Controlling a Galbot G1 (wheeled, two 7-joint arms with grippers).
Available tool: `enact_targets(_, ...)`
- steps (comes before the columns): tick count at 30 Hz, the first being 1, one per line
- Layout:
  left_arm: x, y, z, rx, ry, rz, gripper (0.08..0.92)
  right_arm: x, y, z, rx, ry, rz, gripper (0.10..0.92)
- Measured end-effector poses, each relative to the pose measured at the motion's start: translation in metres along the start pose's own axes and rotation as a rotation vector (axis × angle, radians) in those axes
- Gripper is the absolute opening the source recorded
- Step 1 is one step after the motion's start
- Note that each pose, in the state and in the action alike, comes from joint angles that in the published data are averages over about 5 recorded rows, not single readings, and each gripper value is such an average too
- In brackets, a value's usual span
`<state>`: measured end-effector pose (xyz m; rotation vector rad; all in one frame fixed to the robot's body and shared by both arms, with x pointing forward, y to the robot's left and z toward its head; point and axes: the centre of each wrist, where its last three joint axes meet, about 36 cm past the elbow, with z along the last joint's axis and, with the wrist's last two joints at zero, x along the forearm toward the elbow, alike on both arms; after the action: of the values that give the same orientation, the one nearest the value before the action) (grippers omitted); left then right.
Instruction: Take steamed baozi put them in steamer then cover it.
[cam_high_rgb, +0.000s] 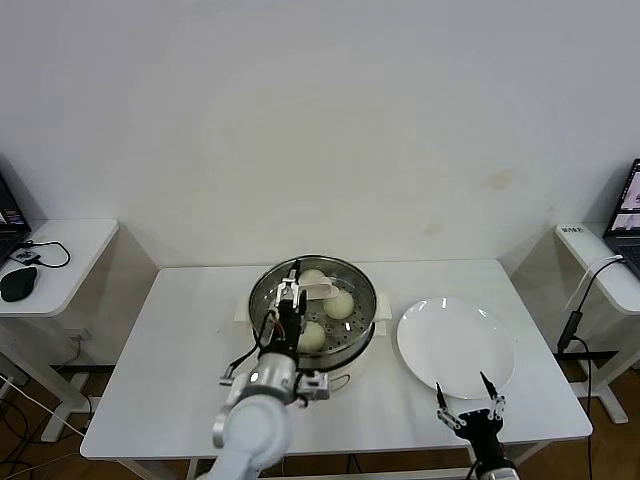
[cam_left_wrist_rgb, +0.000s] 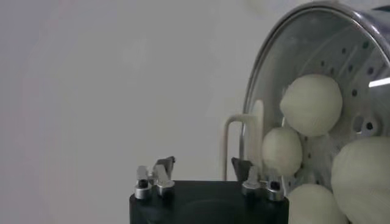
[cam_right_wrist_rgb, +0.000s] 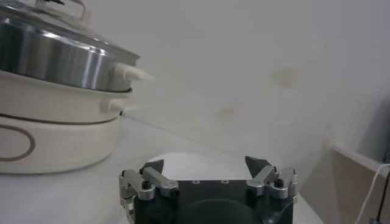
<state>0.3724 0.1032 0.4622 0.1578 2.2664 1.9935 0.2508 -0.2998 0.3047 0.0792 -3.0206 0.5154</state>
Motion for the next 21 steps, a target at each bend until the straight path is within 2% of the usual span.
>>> enact_targets(6, 0.044, 0.005, 0.019, 0.155, -0.053, -0.035, 0.823, 0.002, -0.005, -0.002, -0.003, -0.002, -0.013, 0.823)
enact_targets(9, 0.065, 0.001, 0.035, 0.290, -0.074, -0.050, 0.823, 0.002, -0.007, -0.004, -0.012, -0.003, -0.025, 0.823)
enact_targets(11, 0.079, -0.004, 0.047, 0.400, -0.073, -0.055, 0.823, 0.002, -0.008, -0.005, -0.018, -0.003, -0.034, 0.823)
enact_targets(15, 0.105, -0.013, 0.070, 0.636, -0.027, -0.064, 0.823, 0.005, -0.010, -0.009, -0.037, -0.003, -0.059, 0.823)
enact_targets(21, 0.143, -0.028, 0.089, 0.970, 0.085, -0.076, 0.823, 0.013, -0.010, -0.021, -0.088, 0.010, -0.103, 0.823)
